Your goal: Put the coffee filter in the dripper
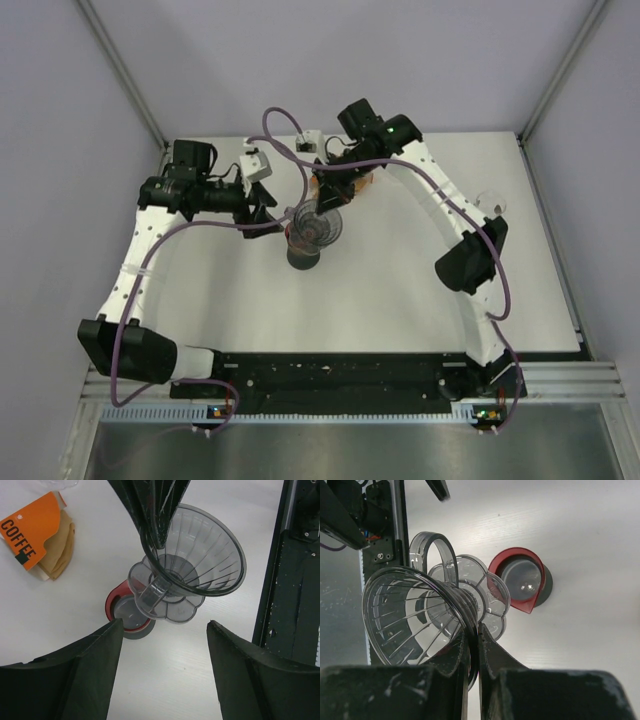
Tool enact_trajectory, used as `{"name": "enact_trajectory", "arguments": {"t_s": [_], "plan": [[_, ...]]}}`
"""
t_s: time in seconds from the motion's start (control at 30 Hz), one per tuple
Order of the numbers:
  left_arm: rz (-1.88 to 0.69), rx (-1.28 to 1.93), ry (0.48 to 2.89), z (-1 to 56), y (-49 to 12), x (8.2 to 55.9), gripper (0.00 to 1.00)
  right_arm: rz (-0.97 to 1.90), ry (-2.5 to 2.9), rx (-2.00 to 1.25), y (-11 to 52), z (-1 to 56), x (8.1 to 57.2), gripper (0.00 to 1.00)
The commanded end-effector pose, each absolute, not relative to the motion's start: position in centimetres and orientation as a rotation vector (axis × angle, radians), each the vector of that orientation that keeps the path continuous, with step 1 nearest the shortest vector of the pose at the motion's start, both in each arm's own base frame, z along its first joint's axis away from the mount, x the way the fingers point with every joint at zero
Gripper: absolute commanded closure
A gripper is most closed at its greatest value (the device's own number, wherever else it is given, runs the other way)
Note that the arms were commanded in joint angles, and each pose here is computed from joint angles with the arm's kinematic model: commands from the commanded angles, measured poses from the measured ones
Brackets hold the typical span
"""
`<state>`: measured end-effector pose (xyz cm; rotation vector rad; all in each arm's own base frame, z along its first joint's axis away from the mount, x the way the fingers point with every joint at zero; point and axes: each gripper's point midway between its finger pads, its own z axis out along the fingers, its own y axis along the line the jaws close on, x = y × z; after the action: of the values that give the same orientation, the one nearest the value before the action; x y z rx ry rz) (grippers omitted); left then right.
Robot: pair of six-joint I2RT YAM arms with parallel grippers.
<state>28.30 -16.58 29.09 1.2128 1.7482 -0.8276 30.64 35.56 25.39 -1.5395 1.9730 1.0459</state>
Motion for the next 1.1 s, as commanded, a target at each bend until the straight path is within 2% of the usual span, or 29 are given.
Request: {"name": "enact_trajectory", "arguments": {"t_s": [0.0, 0.2, 0.23, 0.33, 0.47, 0.57, 0.67, 0.73, 0.8, 0.87, 0.93, 1.07], "plan": [[-0.888, 1.216, 1.691, 29.1, -17.7, 28.7, 0.28, 1.158, 1.796, -1.605, 38.3, 27.6, 29.2, 1.0], [-0.895, 1.219, 1.702, 28.3, -18.0, 29.1, 0.35, 1.207, 1.75, -1.624, 38.8, 27.8, 28.6, 1.0], [-0.899, 1.218, 1.705, 28.1, -18.1, 29.1, 0.4, 1.205, 1.749, -1.628, 38.8, 27.8, 28.6, 1.0], [-0.918, 1.225, 1.706, 27.8, -18.3, 28.9, 0.64, 1.18, 1.769, -1.616, 38.8, 27.4, 29.2, 1.0], [-0.939, 1.252, 1.716, 26.6, -18.4, 28.2, 0.8, 1.112, 1.801, -1.563, 39.0, 27.5, 30.5, 1.0], [-0.927, 1.279, 1.718, 25.9, -18.1, 27.9, 1.0, 1.029, 1.836, -1.499, 39.2, 27.5, 32.1, 1.0], [-0.867, 1.263, 1.741, 25.8, -17.7, 28.6, 1.0, 0.948, 1.855, -1.404, 39.5, 28.0, 34.3, 1.0], [-0.771, 1.204, 1.771, 26.0, -17.1, 30.4, 1.0, 0.906, 1.874, -1.325, 39.5, 28.5, 35.7, 0.8], [-0.705, 1.151, 1.803, 26.0, -16.5, 31.7, 1.0, 0.879, 1.872, -1.255, 39.4, 29.3, 37.0, 0.65], [-0.682, 1.122, 1.808, 25.9, -16.1, 32.3, 1.0, 0.859, 1.875, -1.191, 39.0, 30.1, 37.8, 0.58], [-0.716, 1.102, 1.792, 25.5, -16.2, 32.3, 1.0, 0.841, 1.88, -1.125, 38.4, 30.8, 38.7, 0.54], [-0.764, 1.082, 1.779, 24.2, -16.2, 31.8, 1.0, 0.835, 1.888, -1.052, 37.3, 31.4, 39.5, 0.52]]}}
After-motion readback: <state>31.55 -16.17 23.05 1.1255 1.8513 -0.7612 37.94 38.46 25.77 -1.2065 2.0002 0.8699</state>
